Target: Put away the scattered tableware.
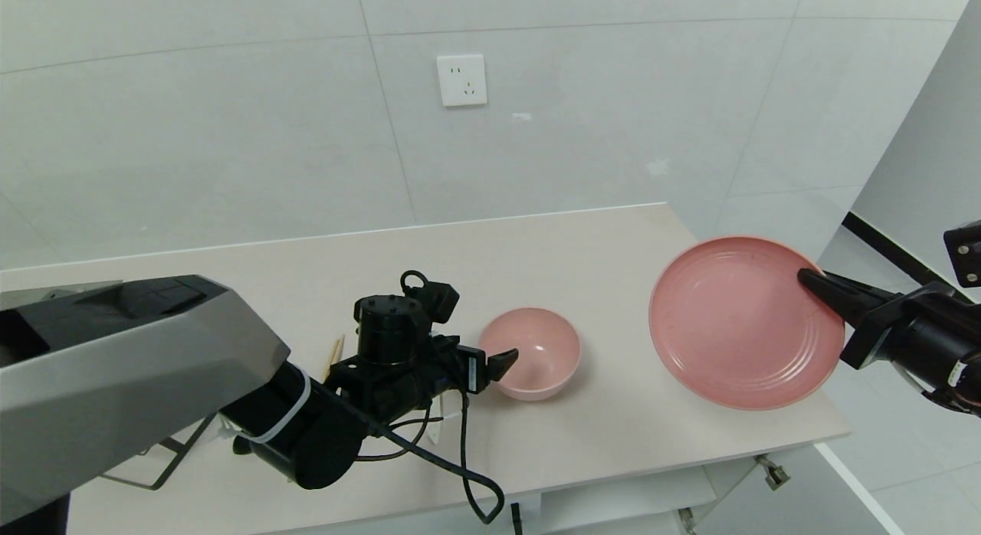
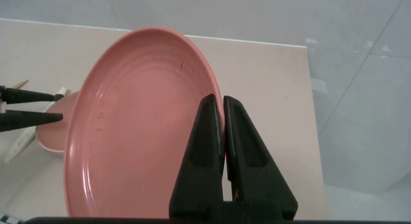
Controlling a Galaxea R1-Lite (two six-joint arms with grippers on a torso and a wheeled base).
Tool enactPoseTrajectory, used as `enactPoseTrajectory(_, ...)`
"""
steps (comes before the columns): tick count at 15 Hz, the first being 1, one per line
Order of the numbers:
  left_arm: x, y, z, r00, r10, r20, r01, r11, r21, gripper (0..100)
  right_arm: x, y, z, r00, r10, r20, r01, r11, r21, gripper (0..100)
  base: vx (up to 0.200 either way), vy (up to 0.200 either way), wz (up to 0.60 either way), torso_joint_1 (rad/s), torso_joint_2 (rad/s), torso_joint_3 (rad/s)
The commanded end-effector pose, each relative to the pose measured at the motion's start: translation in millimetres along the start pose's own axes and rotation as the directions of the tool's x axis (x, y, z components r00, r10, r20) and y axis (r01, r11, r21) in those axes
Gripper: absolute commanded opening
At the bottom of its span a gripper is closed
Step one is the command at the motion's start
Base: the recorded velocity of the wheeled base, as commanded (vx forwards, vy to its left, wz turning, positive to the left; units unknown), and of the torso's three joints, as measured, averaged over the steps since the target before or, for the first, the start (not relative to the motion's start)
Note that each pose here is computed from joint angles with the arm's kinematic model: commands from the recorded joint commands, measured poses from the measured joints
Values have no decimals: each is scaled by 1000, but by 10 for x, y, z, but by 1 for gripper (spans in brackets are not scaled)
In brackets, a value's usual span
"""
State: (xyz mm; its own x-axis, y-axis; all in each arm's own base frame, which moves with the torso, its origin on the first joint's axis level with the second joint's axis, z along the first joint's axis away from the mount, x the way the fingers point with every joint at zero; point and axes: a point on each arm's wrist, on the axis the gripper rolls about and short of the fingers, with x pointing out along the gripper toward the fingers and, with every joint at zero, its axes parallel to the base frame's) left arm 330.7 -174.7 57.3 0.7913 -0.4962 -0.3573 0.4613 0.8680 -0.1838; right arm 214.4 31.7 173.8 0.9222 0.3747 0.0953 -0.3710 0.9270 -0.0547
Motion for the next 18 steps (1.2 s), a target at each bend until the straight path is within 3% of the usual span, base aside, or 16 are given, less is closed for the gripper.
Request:
enactPoseTrajectory(1, 75, 13, -46, 1000, 1, -9, -1, 1000, -1, 100, -12, 4, -19, 1000, 1, -8, -1, 1000, 2, 0, 0, 0, 0, 0, 0, 0)
enactPoseTrajectory(9, 235, 67, -197, 999, 4, -47, -4, 1000, -4, 100, -18, 8, -8, 1000, 10, -3, -10, 1000, -1, 0, 0, 0, 0, 0, 0, 0)
enactPoseTrajectory(10, 235, 72, -228, 998, 3, -59, -3, 1000, 0, 0, -18, 8, -8, 1000, 10, -3, -10, 1000, -1, 0, 0, 0, 0, 0, 0, 0)
enactPoseTrajectory(12, 238, 89, -268, 998, 1, -69, 1, 1000, 28, 0, -18, 7, -1, 1000, 8, 0, -8, 1000, -2, 0, 0, 0, 0, 0, 0, 0)
enactPoseTrajectory(13, 224, 92, -221, 999, -1, -50, 3, 999, 41, 0, -21, 8, -5, 1000, 10, -2, -10, 1000, -1, 0, 0, 0, 0, 0, 0, 0)
enactPoseTrajectory(16, 55, 59, 178, 991, -20, 133, 12, 998, 60, 0, -16, 7, -5, 1000, 10, -2, -10, 1000, -1, 0, 0, 0, 0, 0, 0, 0)
enactPoseTrajectory(18, -134, 118, 470, 971, -2, 240, -26, 993, 114, 0, -18, 8, -8, 1000, 10, -3, -10, 1000, -1, 0, 0, 0, 0, 0, 0, 0)
